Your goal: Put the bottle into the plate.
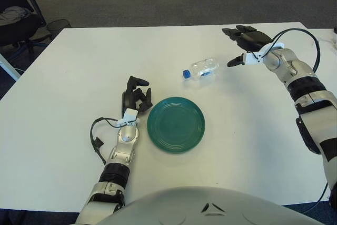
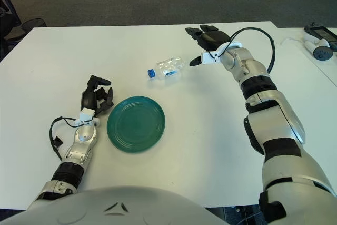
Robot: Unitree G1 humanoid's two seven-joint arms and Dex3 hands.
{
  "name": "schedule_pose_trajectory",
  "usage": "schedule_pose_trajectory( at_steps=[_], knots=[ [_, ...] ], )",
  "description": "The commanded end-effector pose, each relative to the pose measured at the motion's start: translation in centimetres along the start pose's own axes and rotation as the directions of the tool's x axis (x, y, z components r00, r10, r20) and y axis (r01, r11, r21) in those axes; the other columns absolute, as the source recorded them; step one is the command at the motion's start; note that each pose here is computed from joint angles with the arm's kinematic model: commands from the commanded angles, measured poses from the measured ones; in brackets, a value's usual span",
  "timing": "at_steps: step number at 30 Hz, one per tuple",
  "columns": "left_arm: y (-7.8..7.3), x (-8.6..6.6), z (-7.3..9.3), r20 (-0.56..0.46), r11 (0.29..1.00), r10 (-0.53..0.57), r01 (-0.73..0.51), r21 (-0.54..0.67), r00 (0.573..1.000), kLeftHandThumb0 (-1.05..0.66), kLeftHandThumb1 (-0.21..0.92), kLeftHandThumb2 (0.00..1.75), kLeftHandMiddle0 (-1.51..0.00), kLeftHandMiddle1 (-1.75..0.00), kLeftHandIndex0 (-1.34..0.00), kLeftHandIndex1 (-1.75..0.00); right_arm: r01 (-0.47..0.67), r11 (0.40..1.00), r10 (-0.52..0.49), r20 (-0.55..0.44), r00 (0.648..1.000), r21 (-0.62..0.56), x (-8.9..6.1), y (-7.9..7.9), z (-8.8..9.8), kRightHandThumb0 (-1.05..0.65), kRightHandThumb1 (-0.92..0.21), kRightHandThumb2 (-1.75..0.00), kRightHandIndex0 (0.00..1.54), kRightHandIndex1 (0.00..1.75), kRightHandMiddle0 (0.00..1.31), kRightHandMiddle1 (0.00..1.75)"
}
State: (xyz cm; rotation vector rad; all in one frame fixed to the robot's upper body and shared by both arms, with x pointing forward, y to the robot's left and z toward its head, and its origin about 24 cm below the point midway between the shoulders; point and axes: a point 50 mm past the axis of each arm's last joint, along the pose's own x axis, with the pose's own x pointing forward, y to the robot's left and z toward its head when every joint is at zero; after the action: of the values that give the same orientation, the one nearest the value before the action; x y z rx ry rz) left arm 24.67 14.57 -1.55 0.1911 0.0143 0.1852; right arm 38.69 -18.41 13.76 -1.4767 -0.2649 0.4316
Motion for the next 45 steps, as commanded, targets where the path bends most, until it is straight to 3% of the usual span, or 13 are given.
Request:
schedule_pose_trajectory(
  at_steps=[1, 10, 25, 45],
  knots=[
    [-0.6, -2.2, -3.1, -0.154, 0.999, -0.030, 0.035, 0.025, 0.988, -0.40, 0.60, 0.95, -0.97, -1.75, -0.40, -1.75, 0.018, 1.000, -0.018, 0.025, 1.000, 0.007, 0.6, -0.4, 0.8, -1.05, -0.92, -0.15, 0.00, 0.00, 0.00, 0.00],
    [-0.4, -2.3, -3.2, -0.156, 0.999, -0.037, 0.042, 0.024, 0.987, -0.40, 0.59, 0.96, -0.99, -1.75, -0.41, -1.75, -0.055, 0.998, 0.053, 0.077, 0.996, 0.030, 1.9, 1.7, 3.2, -1.05, -0.89, -0.08, 0.00, 0.00, 0.05, 0.03],
    [-0.4, -2.4, -3.3, -0.162, 0.998, -0.053, 0.057, 0.019, 0.985, -0.40, 0.60, 0.95, -0.99, -1.75, -0.40, -1.75, -0.206, 0.977, 0.211, 0.099, 0.972, -0.053, 2.9, 5.7, 5.4, -1.05, -0.88, -0.04, 0.00, 0.00, 0.00, 0.02],
    [-0.4, -2.7, -3.4, -0.160, 0.999, -0.031, 0.037, 0.035, 0.987, -0.40, 0.61, 0.93, -0.97, -1.75, -0.39, -1.75, -0.209, 0.977, 0.214, 0.131, 0.968, -0.054, 3.5, 6.4, 7.0, -1.05, -0.86, -0.02, 0.00, 0.00, 0.05, 0.06]
  ],
)
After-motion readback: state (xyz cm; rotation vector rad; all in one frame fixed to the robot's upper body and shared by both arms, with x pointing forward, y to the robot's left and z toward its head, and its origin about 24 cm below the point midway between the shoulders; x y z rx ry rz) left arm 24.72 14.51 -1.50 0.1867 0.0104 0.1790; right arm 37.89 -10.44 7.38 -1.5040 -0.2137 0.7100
